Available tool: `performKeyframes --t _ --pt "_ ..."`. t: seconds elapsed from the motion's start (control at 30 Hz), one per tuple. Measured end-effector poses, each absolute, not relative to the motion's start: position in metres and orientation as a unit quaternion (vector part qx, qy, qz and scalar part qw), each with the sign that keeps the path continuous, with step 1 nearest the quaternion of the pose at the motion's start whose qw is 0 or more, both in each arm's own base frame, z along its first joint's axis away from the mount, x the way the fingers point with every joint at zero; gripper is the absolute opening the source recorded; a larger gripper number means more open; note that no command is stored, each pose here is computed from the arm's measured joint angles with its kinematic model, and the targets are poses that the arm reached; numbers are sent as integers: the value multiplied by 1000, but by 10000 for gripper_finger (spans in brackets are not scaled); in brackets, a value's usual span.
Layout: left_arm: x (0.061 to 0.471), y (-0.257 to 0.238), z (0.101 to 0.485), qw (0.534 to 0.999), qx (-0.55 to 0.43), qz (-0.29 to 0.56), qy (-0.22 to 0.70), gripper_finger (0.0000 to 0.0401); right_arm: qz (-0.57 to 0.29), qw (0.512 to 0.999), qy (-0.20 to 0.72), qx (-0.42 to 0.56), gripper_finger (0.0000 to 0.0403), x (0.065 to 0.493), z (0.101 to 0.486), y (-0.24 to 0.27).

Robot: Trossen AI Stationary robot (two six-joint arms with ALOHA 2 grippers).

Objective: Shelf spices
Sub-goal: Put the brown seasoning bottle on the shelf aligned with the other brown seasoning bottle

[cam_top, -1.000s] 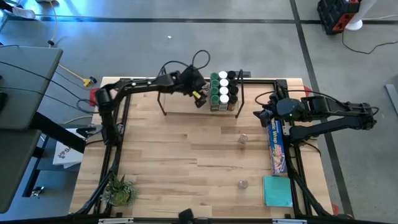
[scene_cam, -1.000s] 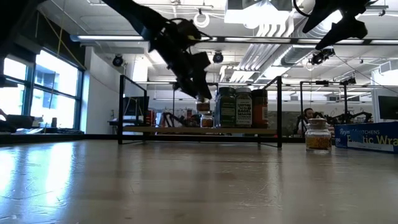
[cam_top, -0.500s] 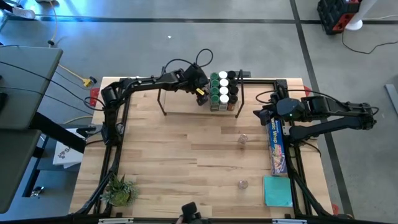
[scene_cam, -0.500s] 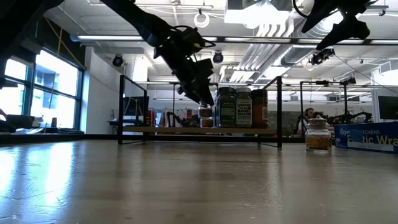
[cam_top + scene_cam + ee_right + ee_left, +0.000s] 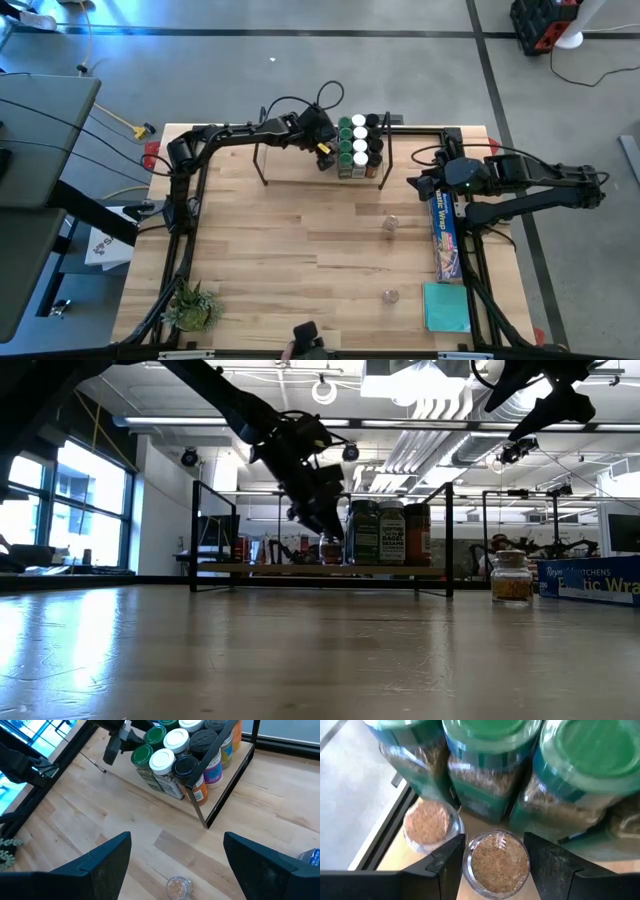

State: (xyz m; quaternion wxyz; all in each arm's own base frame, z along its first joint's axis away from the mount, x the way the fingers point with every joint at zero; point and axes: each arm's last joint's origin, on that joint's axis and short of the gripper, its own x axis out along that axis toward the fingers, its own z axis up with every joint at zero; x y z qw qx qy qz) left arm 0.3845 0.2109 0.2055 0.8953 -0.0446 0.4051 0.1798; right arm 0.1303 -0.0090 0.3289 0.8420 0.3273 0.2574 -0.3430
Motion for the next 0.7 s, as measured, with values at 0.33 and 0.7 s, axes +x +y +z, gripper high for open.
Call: performKeyframes --t 0.33,0.7 --pt "386 214 208 902 -37 184 388 196 -338 842 259 330 312 131 329 -9" --pt "386 214 208 903 -39 182 387 210 -335 842 260 333 312 131 329 -8"
